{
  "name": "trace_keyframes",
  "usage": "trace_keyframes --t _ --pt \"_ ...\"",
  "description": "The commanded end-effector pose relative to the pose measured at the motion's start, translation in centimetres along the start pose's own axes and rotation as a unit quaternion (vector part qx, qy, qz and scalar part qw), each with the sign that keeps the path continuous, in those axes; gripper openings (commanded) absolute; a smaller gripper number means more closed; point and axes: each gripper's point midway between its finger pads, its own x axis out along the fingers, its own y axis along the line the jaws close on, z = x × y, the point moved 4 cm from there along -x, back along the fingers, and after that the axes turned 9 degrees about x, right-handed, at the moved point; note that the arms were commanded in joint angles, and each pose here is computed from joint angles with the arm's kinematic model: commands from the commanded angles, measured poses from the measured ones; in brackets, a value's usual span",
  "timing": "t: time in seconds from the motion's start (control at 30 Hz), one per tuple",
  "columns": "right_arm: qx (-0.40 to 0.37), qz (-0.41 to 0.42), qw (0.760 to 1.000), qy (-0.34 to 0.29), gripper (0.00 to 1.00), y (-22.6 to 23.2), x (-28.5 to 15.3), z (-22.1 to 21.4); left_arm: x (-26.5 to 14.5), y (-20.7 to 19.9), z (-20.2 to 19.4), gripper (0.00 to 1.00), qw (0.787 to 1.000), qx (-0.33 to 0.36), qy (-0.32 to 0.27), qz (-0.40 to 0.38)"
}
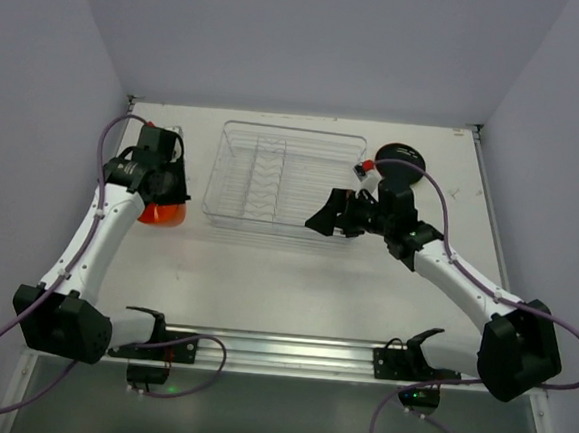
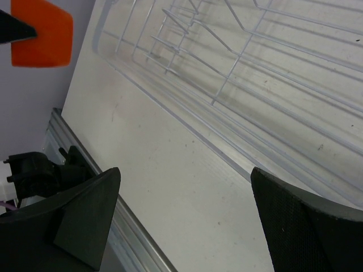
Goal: Unload the mixed dishes from the dish rack
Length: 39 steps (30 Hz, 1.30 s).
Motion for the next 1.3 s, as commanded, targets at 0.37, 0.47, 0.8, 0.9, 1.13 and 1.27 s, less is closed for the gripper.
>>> trace_keyframes --t 0.37,0.47,0.8,0.9,1.13,1.27 --pt "-0.029 0.056 0.996 -0.056 0.99 2.2 -1.4 1.3 5.5 1.0 -1.0 0.0 0.999 -0.039 0.024 0.007" --pt "-0.028 0.059 0.996 -0.055 0.99 2.3 -1.5 1.2 6.6 1.0 -0.2 0.0 0.999 -0.045 0.018 0.009" --pt "-0.029 0.064 0.996 -0.054 0.99 2.4 -1.5 1.1 11.2 1.4 0.5 0.0 0.997 -0.052 0.045 0.027" --pt "-0.028 0.063 0.996 -0.054 0.99 2.3 -1.5 1.1 11.9 1.8 0.6 0.0 0.996 -0.053 0.051 0.043" --pt "-0.027 0.063 0.996 -0.051 0.99 2.3 -1.3 1.1 12.6 2.5 1.0 0.0 0.995 -0.059 0.041 0.068" --pt "-0.028 0.063 0.996 -0.05 0.99 2.3 -1.2 1.1 12.8 3.1 1.4 0.0 0.994 -0.066 0.027 0.085"
